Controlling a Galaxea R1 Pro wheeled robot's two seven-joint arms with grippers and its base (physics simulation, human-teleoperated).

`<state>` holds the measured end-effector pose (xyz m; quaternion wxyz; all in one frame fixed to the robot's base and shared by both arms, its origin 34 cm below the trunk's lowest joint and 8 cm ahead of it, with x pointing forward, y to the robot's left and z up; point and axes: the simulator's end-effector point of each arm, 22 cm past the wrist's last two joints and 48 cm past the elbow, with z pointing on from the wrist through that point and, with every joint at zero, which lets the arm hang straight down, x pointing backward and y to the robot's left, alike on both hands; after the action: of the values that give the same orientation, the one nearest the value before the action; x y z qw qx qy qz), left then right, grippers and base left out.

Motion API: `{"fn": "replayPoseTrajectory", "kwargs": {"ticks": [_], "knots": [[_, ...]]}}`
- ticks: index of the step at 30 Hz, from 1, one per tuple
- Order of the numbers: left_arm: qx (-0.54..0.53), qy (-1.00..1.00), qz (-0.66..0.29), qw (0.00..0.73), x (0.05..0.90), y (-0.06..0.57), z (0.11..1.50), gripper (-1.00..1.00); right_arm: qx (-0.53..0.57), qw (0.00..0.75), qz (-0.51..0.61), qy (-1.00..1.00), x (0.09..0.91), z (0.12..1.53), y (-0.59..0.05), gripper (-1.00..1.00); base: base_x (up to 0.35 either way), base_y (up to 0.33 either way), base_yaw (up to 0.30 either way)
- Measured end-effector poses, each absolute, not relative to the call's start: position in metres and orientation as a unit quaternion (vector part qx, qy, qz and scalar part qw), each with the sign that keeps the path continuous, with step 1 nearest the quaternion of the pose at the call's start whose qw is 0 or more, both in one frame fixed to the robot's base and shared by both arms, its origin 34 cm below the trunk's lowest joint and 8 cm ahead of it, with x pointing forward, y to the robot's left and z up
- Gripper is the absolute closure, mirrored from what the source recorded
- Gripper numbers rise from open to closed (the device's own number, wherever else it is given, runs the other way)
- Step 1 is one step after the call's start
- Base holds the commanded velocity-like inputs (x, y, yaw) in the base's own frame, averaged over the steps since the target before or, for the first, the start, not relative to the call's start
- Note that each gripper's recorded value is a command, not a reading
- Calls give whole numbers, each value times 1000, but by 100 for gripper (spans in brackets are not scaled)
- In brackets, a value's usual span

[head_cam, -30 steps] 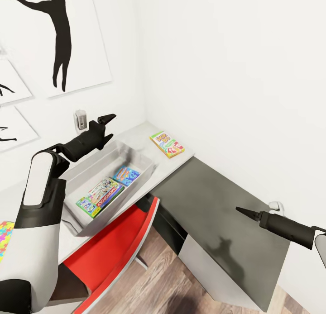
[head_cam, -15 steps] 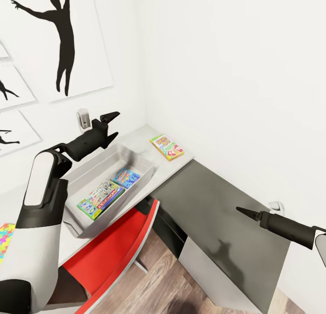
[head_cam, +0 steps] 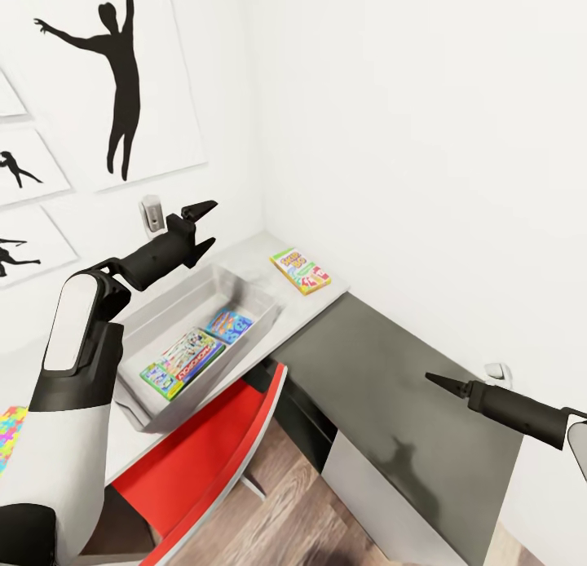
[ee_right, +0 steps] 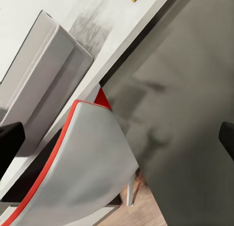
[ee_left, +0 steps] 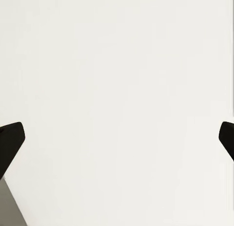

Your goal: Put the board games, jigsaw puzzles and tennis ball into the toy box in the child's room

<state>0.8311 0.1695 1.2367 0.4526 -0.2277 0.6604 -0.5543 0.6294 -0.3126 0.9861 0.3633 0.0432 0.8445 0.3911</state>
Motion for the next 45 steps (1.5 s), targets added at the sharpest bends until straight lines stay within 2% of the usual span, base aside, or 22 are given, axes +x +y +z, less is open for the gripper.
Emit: {"fn": "replayPoseTrajectory", "kwargs": {"ticks": [20,45], "knots": [[-196,667,-560,450,817,145,1254,-100,37,377,392,838,630,1003,-313,-100,0,0,0],[-181,664,-554,468,807,153,1280,-100,29,395,392,830,629,1024,-313,-100,0,0,0]]}}
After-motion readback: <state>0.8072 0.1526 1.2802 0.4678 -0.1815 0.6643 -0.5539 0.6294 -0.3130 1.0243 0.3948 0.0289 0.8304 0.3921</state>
